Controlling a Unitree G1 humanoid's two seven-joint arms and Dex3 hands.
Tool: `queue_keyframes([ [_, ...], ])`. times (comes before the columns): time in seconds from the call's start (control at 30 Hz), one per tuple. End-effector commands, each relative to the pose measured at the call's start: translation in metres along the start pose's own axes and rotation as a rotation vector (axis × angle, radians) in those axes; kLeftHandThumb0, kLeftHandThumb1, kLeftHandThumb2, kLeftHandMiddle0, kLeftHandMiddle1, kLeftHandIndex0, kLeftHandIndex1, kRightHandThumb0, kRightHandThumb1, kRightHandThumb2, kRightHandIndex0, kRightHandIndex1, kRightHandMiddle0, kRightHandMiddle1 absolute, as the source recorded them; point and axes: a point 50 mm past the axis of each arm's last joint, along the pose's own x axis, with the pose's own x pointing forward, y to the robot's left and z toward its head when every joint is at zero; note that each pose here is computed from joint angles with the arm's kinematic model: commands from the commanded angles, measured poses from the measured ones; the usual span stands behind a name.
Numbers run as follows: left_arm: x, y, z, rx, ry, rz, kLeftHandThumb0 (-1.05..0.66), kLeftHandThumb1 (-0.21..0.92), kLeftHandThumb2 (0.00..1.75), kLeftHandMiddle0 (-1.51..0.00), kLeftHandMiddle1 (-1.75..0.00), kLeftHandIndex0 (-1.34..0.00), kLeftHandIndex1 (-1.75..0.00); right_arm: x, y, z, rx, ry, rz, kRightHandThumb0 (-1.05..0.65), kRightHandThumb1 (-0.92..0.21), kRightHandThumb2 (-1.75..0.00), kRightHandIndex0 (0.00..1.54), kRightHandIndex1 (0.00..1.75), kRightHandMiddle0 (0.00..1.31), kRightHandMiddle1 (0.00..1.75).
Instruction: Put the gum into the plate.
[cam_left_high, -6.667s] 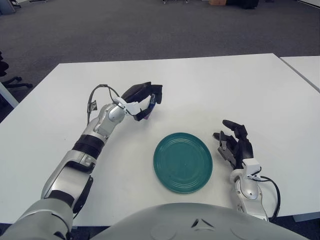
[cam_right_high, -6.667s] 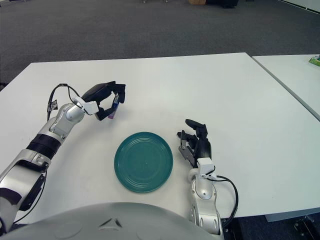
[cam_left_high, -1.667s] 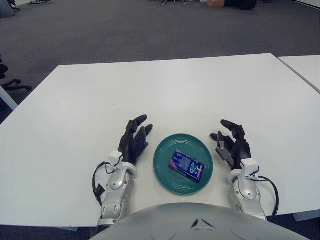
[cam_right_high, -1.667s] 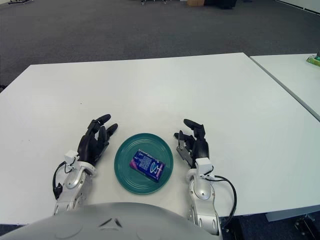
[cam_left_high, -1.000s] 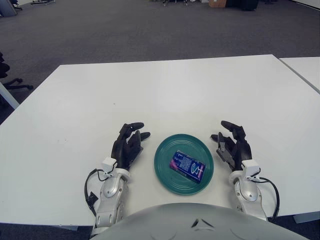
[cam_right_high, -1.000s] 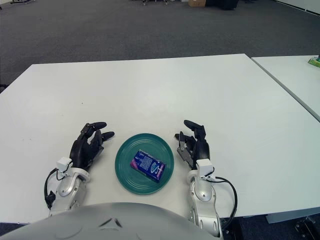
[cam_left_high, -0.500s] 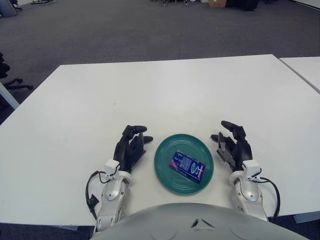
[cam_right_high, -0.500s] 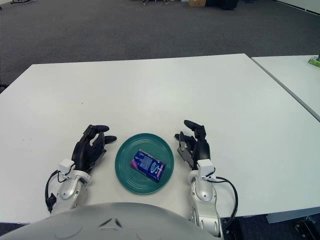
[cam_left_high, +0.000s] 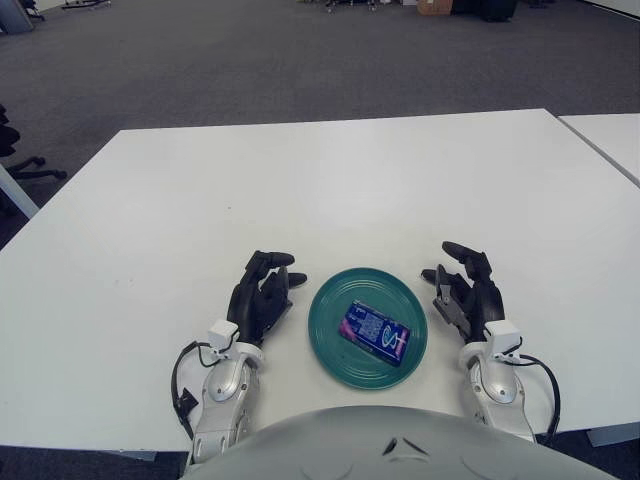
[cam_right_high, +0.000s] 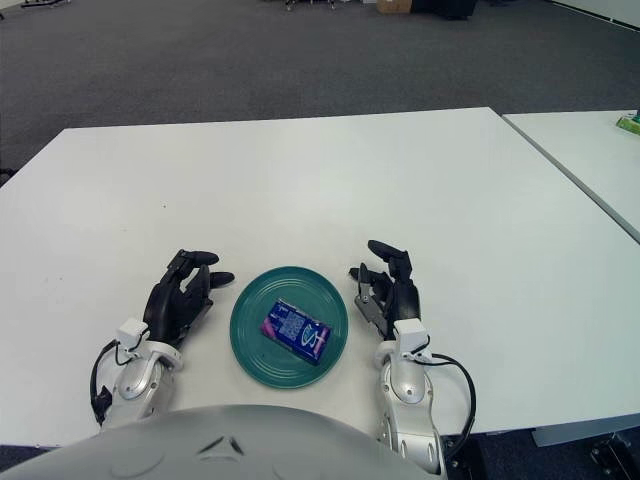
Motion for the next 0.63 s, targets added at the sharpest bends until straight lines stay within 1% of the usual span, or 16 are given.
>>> queue_keyframes([
  [0.0,-0.0036,0.0023,-0.0089,-0.002,0.062,0.002,-0.37,0.92,0.53,-0.56,-1.15,-0.21,-1.73,-0.0085,-0.002,-0.0208,-0.023,0.126,-0.003,-0.45,-0.92,-0.72,0.54,0.85,0.12,1.04],
  [0.6,-0.0032,0.0024,-0.0086,0.005,0.063,-0.014,-0.36,0.92,0.52,-0.56,-1.03,-0.2,-1.75,-0.0099,0.0,-0.0206,-0.006,0.144,0.004,-0.44,-0.92,-0.71,0.55,0.84,0.1,1.04],
])
